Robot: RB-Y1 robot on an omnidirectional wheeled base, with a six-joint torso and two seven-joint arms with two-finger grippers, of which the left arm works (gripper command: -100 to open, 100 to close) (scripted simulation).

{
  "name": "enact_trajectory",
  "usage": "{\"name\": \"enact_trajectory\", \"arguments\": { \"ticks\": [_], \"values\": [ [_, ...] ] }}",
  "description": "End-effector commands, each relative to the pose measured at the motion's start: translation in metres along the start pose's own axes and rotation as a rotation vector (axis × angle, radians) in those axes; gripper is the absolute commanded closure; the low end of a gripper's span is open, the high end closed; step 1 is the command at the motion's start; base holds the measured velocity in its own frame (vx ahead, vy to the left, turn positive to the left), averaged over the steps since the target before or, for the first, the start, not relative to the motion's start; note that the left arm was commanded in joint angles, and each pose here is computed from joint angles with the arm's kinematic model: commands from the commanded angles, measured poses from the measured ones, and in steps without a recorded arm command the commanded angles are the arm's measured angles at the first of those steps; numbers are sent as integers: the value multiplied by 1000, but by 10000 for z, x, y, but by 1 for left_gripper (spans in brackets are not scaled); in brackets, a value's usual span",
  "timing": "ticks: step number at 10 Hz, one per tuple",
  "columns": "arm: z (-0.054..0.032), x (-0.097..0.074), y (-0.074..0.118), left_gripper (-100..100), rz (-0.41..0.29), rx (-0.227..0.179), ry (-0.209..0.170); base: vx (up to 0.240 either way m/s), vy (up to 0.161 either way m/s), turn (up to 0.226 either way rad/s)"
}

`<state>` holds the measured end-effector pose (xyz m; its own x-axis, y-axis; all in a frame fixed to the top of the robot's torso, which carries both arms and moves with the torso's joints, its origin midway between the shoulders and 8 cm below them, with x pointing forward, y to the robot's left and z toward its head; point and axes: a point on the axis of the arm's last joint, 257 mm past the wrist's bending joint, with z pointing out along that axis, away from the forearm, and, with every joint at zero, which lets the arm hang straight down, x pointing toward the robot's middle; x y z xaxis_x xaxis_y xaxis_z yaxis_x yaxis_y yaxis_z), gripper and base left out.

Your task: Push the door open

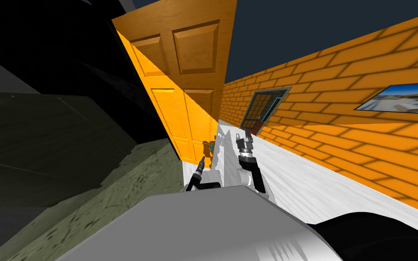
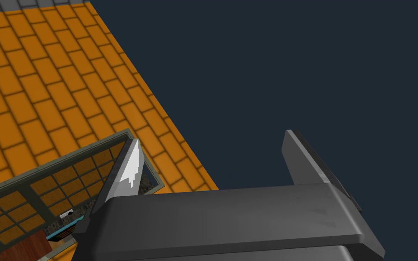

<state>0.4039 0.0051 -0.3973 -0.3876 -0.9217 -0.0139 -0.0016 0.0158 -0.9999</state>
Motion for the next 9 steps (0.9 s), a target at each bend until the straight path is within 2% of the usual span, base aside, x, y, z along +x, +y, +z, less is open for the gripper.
{"name": "enact_trajectory", "arguments": {
  "ticks": [1,3,5,9],
  "values": [
    [30,164,-51,-100,-11,6,28,-65,-60,166],
    [-14,-16,12,-100,15,-4,15,44,-19,3],
    [-36,-155,56,-100,36,-12,9,253,-46,-23],
    [-4,-235,53,-100,40,-13,-1,207,-126,-22]
  ]
}}
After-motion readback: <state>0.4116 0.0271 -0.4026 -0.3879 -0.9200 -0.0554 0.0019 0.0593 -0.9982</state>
